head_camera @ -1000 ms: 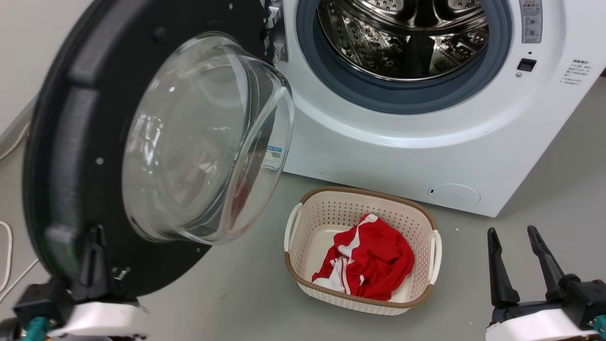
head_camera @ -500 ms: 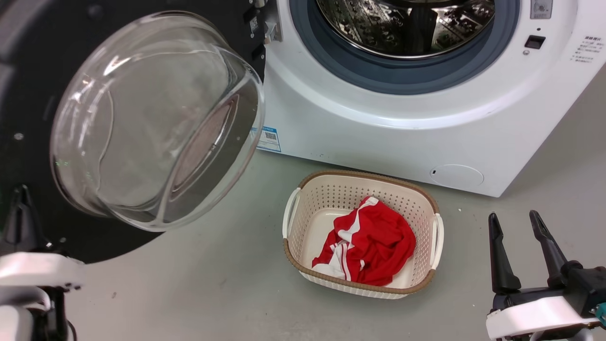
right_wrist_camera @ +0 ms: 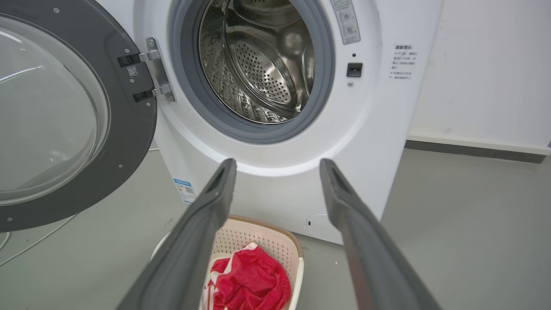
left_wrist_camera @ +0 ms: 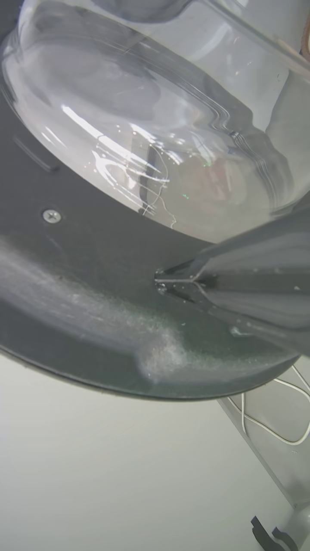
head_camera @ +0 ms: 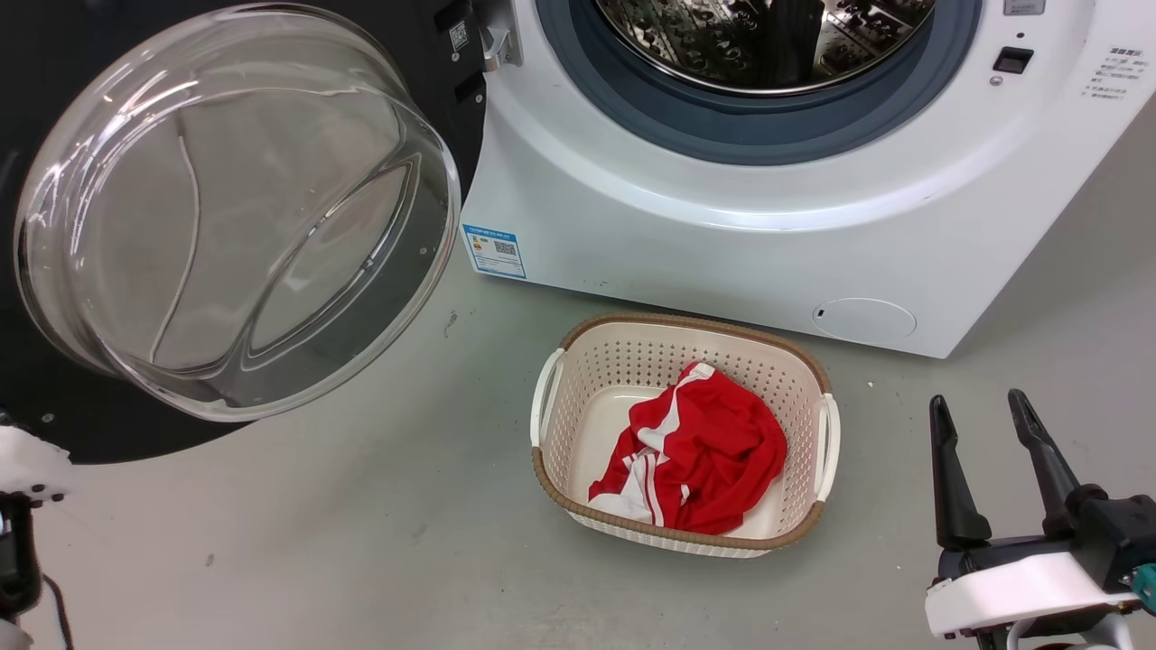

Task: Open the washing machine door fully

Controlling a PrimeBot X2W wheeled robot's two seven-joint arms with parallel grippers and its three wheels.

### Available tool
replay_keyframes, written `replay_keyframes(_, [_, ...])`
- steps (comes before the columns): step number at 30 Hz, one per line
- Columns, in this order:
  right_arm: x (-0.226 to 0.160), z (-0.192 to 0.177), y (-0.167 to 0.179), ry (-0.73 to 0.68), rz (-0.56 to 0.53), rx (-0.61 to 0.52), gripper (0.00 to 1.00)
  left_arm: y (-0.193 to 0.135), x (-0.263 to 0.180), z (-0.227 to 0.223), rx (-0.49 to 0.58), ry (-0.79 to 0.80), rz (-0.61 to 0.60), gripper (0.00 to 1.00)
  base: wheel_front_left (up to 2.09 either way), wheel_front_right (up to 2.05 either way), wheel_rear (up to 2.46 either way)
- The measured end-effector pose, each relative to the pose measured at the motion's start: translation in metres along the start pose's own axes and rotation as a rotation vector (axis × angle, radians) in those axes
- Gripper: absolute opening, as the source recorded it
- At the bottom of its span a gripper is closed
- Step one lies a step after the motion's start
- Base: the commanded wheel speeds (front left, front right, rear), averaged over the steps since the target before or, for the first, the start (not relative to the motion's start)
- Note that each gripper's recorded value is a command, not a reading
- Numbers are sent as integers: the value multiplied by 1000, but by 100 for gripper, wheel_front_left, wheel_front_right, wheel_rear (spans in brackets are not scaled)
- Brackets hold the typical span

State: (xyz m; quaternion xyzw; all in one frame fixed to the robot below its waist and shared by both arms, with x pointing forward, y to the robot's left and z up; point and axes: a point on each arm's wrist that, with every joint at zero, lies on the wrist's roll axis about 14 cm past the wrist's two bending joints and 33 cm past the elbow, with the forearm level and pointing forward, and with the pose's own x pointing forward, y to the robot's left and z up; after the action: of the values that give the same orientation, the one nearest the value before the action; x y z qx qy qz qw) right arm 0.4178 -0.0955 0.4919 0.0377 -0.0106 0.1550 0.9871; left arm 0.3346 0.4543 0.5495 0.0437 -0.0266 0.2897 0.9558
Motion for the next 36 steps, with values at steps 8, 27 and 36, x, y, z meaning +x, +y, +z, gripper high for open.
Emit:
replay_keyframes(8, [-3,1,-1,-2,-5,-1,100,7,4,4,-7,-10,21,0,0,0,0])
replay_keyframes(27, [-25,22,9,-61,5,2,100,-49,-98,-2,-72,-67,-90,0,0,0,0])
replay_keyframes(36, [-41,29,-2,-80,-35,-9,100,-125,-127,-5,-147,-55,-287,0,0,0,0])
